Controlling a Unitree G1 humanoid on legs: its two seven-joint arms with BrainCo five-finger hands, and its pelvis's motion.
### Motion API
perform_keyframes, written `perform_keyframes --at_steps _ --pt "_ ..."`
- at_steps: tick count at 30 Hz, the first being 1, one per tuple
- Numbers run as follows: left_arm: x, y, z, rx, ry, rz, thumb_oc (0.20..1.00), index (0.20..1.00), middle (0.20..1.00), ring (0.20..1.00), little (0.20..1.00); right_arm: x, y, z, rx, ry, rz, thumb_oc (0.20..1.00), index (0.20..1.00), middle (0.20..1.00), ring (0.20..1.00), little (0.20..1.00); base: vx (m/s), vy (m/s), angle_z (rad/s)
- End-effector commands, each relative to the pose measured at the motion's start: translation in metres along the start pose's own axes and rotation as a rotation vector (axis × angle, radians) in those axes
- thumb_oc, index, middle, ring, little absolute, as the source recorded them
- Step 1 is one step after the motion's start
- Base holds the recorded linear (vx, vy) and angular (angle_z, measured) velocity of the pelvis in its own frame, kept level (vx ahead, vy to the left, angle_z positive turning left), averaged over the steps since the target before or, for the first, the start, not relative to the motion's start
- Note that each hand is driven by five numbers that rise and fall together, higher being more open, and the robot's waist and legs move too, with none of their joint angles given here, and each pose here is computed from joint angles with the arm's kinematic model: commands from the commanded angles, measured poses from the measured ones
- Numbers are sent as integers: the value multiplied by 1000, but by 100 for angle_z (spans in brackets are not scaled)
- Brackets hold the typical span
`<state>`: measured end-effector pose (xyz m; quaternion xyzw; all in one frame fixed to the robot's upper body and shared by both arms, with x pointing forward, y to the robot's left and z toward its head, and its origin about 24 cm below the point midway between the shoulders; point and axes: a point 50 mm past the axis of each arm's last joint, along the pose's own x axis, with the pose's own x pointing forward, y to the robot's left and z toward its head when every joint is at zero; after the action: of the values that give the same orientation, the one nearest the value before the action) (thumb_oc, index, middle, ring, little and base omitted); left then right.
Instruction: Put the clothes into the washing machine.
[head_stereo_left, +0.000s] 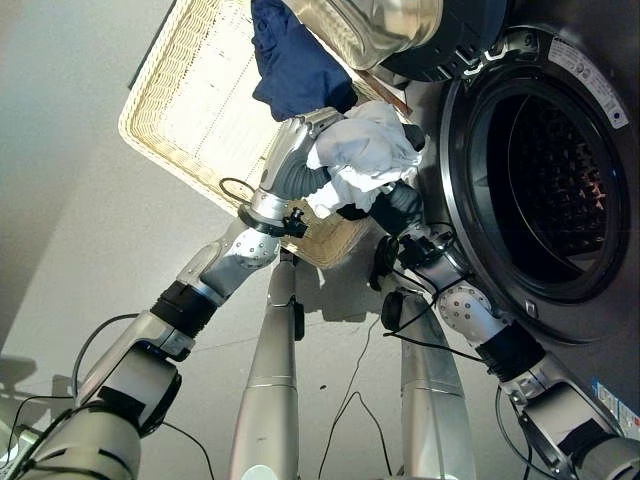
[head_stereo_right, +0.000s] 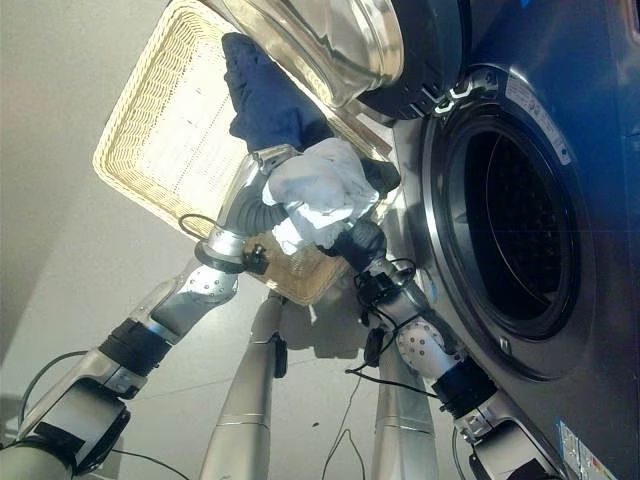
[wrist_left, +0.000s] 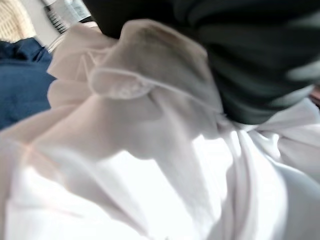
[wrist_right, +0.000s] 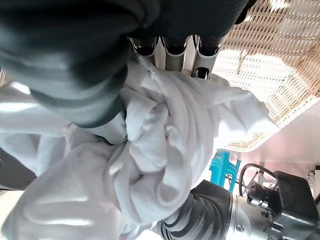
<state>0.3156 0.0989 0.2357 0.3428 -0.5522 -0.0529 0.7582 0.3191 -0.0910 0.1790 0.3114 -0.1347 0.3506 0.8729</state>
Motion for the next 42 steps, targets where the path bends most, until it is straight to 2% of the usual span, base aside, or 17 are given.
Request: perform_keyframes --at_steps 1,2,5,12,21,23,29,36,39,40,42 --pt "8 -7 24 10 -141 -12 200 200 200 200 200 10 45 19 56 -131 203 200 200 200 200 200 -1 31 -2" --pt "7 -6 23 3 -128 18 1000 1000 1000 1000 1000 9 44 19 58 -133 199 200 200 200 200 200 0 0 0" --pt "6 -6 22 15 -115 35 1000 1000 1000 1000 1000 9 43 19 60 -136 196 200 200 200 200 200 0 0 0" --pt "-6 8 -3 80 95 312 1000 1000 1000 1000 1000 10 36 23 65 -199 124 200 200 200 200 200 0 0 0" --pt "-15 22 -3 -33 123 556 1000 1000 1000 1000 1000 10 14 31 79 -299 -50 200 200 200 200 200 0 0 0" --pt "-15 24 -5 -26 116 597 1000 1000 1000 1000 1000 8 -1 35 87 -324 -147 200 200 200 200 200 1 17 0" --pt "-10 30 -19 60 149 595 1000 1000 1000 1000 1000 -2 -39 41 84 -315 -353 200 200 200 200 200 5 51 -1" --pt "0 44 -59 333 247 487 1000 1000 1000 1000 1000 -31 -105 62 113 -354 -626 200 200 200 200 200 0 55 -6" --pt "4 51 -76 441 303 406 1000 1000 1000 1000 1000 -56 -138 89 167 -483 -820 200 200 200 200 200 5 73 -8" --pt "4 53 -78 448 304 402 1000 1000 1000 1000 1000 -60 -143 95 174 -500 -838 200 200 200 200 200 9 39 -13" --pt "0 64 -92 509 343 346 1000 1000 1000 1000 1000 -94 -166 140 189 -684 -1007 200 200 200 200 200 10 27 -16"
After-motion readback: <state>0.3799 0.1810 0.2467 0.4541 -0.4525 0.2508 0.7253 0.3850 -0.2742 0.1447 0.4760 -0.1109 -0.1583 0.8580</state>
